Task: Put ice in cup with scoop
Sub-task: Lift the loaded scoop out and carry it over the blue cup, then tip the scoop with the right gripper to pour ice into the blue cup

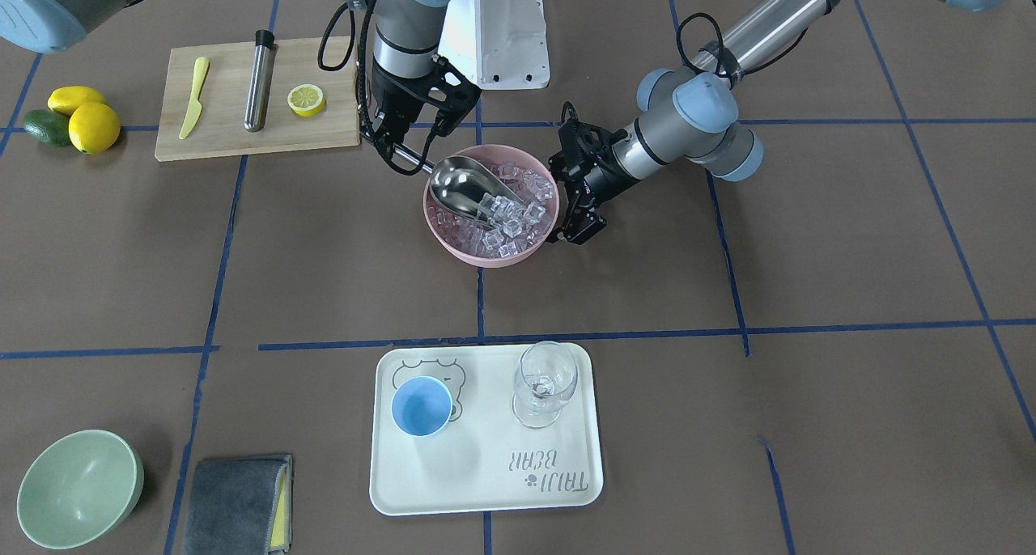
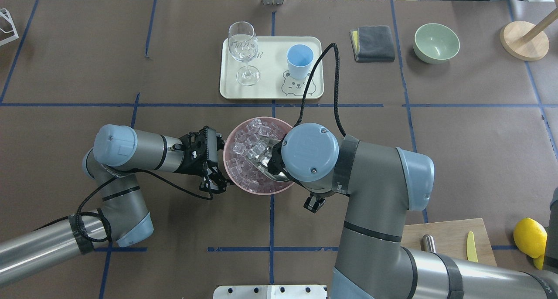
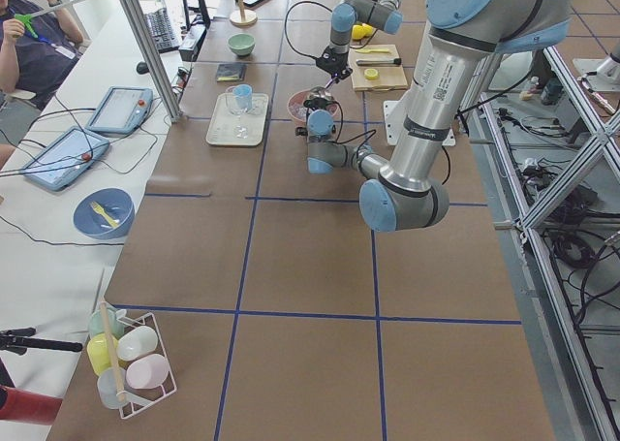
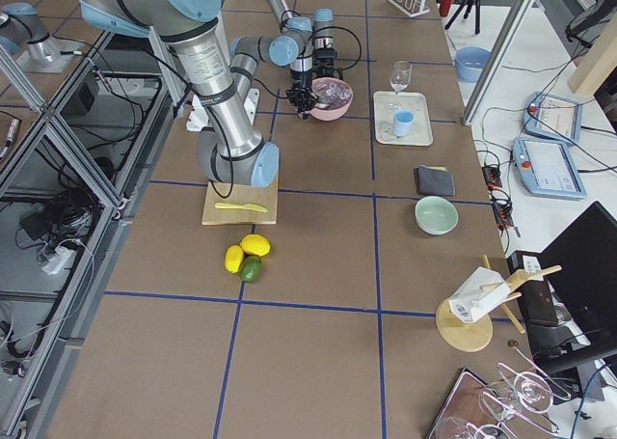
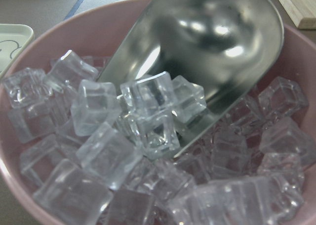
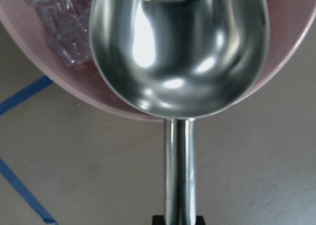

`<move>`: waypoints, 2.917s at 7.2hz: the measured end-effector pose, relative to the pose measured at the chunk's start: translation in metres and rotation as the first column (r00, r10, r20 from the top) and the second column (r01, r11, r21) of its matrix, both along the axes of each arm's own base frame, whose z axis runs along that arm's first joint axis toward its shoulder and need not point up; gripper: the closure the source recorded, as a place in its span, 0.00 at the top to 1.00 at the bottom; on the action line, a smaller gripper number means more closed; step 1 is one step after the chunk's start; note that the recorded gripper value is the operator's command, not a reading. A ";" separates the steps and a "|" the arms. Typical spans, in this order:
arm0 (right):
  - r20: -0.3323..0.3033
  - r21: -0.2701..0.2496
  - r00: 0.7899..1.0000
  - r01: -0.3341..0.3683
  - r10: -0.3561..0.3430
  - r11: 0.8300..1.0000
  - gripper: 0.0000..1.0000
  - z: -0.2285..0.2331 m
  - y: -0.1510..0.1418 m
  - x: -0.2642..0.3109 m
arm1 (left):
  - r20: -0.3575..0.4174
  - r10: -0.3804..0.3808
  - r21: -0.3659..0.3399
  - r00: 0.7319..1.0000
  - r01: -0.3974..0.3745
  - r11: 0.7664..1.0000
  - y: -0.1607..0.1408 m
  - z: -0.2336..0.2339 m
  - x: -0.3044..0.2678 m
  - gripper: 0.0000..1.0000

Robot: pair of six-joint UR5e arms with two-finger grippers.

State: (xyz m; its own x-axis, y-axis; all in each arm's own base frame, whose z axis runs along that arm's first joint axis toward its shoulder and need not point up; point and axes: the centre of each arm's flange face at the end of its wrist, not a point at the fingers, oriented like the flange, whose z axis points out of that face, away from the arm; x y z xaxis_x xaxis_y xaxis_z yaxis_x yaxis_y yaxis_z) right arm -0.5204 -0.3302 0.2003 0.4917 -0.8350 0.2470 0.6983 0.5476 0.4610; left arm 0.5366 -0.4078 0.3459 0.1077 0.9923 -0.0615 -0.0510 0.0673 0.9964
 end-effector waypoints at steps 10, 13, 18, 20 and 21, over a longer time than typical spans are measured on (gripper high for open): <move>0.056 -0.131 0.973 -0.217 0.226 0.967 0.00 -0.021 -0.115 0.111 | -0.001 -0.001 0.001 1.000 0.001 1.000 -0.001 -0.002 0.000 1.00; -0.029 -0.186 0.961 -0.276 0.275 0.943 0.00 -0.020 -0.201 0.105 | -0.001 -0.001 0.000 1.000 0.001 1.000 -0.001 -0.001 0.000 1.00; -0.173 -0.211 0.969 -0.209 0.174 0.955 0.00 -0.005 -0.234 0.113 | 0.001 -0.002 -0.001 1.000 0.002 1.000 -0.001 0.000 0.000 1.00; -0.249 -0.246 0.960 -0.188 0.126 0.951 0.00 -0.030 -0.246 0.104 | 0.001 -0.002 0.000 1.000 0.002 1.000 -0.001 0.000 0.000 1.00; -0.280 -0.260 0.954 -0.181 0.106 0.948 0.00 -0.036 -0.248 0.103 | 0.001 -0.002 -0.001 1.000 0.002 1.000 -0.001 0.000 0.000 1.00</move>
State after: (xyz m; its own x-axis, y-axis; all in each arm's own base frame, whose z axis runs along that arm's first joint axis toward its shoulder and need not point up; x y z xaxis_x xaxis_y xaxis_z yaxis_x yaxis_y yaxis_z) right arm -0.4177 -0.5782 0.1648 0.6795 -0.6660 0.3078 0.6768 0.7310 0.0874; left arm 0.5365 -0.4090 0.3457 0.1095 0.9920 -0.0623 -0.0519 0.0683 0.9963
